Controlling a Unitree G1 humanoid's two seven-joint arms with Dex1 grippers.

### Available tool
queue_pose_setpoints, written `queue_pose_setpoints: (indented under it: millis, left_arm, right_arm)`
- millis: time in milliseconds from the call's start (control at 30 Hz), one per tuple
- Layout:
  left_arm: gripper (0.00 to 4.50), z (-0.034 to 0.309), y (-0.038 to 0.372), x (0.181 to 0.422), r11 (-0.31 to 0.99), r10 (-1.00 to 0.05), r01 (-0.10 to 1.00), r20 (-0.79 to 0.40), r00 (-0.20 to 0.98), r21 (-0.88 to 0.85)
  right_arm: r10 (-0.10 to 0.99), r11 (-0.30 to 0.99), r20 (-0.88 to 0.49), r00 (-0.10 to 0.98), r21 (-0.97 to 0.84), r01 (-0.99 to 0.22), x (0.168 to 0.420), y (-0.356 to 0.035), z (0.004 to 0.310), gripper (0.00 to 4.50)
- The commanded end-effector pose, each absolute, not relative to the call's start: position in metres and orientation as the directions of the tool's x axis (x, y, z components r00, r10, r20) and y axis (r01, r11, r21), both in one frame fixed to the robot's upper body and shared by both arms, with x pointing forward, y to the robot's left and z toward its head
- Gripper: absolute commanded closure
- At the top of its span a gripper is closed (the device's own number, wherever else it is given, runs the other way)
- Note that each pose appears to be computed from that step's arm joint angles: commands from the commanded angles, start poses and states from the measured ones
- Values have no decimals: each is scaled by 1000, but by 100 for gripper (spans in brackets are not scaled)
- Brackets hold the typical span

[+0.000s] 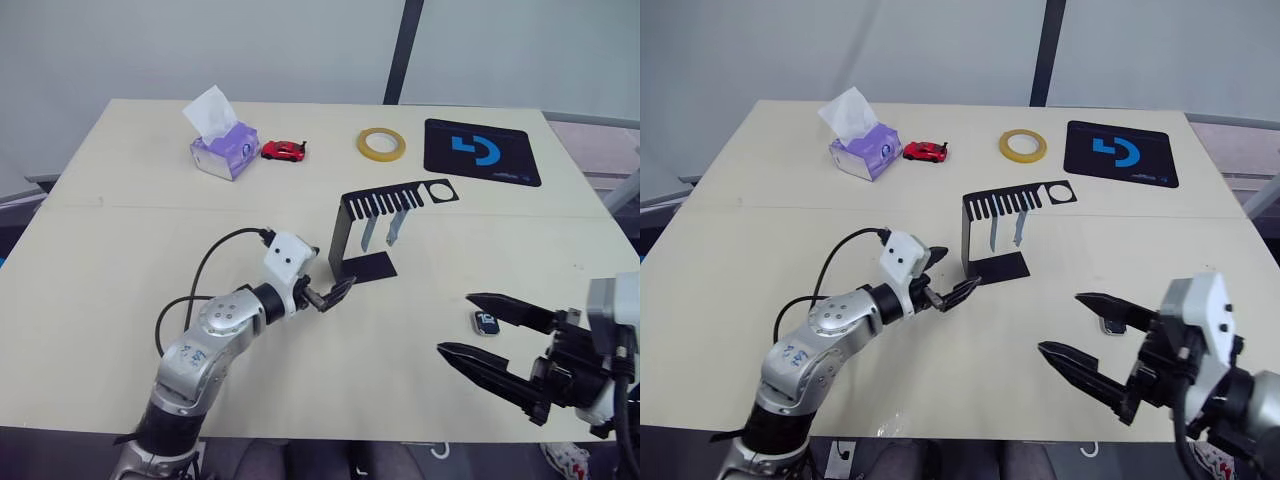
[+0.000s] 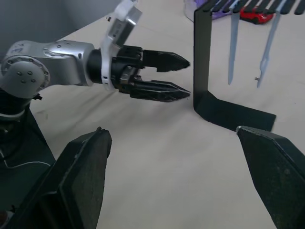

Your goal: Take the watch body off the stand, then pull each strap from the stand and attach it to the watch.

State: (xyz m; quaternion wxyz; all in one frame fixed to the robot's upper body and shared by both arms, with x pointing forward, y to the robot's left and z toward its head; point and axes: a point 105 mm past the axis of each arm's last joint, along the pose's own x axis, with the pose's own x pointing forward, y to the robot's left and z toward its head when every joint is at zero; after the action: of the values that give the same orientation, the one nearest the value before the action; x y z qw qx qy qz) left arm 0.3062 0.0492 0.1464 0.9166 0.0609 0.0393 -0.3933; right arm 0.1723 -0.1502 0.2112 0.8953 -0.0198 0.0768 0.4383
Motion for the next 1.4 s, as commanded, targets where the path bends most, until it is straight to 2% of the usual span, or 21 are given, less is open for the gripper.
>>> queue_pose_setpoints:
  millis: [33, 333, 600, 733, 1167, 1267, 1400]
  left_arm:
    - [0, 159, 41, 313, 684, -715, 712, -52, 698, 159]
    - [0, 170, 50, 335, 773, -600, 575, 17, 800, 268]
    - [0, 172, 49, 342, 783, -590, 559, 42, 806, 273]
    - [121, 173, 46, 343, 779, -595, 562, 47, 802, 279]
    - [121, 175, 36, 346, 764, -614, 574, 58, 787, 296]
    - [197, 173, 29, 345, 757, -633, 601, 63, 771, 255]
    - [343, 176, 29, 348, 773, -617, 587, 74, 783, 240]
  right_arm:
    - [844, 527, -102, 526, -18, -850, 162, -119, 222, 2]
    - [814, 572, -69, 576, -71, -817, 178, -110, 221, 2]
    - [795, 595, -68, 603, -110, -796, 190, -109, 218, 2]
    - [792, 598, -68, 607, -118, -793, 192, -110, 217, 0]
    - [784, 607, -64, 618, -132, -784, 197, -112, 218, 0]
    - [782, 609, -63, 620, -135, -782, 198, -112, 218, 0]
    - [779, 612, -62, 623, -137, -779, 198, -111, 218, 0]
